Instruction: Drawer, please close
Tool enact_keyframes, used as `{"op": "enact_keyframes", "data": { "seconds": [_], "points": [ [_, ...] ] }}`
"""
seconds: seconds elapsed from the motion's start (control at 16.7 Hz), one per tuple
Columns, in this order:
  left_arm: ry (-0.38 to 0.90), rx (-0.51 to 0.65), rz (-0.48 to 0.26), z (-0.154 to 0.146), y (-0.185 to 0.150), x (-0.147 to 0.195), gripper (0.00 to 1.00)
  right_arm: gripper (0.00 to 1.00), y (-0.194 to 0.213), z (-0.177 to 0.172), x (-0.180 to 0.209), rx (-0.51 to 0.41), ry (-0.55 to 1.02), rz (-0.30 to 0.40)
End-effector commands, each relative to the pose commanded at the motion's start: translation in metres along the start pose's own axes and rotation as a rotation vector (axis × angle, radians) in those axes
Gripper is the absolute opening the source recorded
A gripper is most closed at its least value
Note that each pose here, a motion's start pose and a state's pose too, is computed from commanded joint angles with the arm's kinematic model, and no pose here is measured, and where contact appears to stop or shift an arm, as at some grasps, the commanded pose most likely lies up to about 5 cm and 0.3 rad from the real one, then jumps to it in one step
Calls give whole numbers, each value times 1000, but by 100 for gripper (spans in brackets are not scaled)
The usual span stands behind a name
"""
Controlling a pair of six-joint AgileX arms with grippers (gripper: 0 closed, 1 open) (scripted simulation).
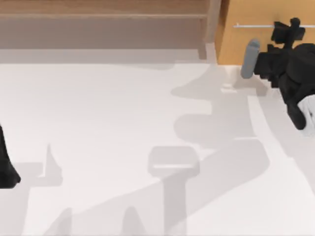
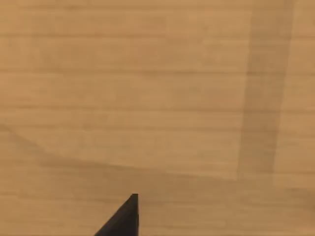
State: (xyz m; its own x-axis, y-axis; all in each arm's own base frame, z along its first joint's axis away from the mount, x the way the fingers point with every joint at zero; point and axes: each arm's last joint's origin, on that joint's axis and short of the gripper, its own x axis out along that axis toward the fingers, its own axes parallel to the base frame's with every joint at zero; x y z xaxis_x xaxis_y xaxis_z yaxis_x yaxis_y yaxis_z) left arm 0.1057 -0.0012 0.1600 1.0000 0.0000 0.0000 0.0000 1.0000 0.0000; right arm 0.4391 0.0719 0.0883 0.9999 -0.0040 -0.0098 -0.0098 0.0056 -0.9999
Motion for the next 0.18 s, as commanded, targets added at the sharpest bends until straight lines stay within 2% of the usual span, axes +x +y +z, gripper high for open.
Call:
{"op": "enact_keyframes", "data": {
  "seconds": [0.18],
  "points": [
    [0,0,0,0,0,0,100,100,0,0,0,0,0,0]
  ]
}}
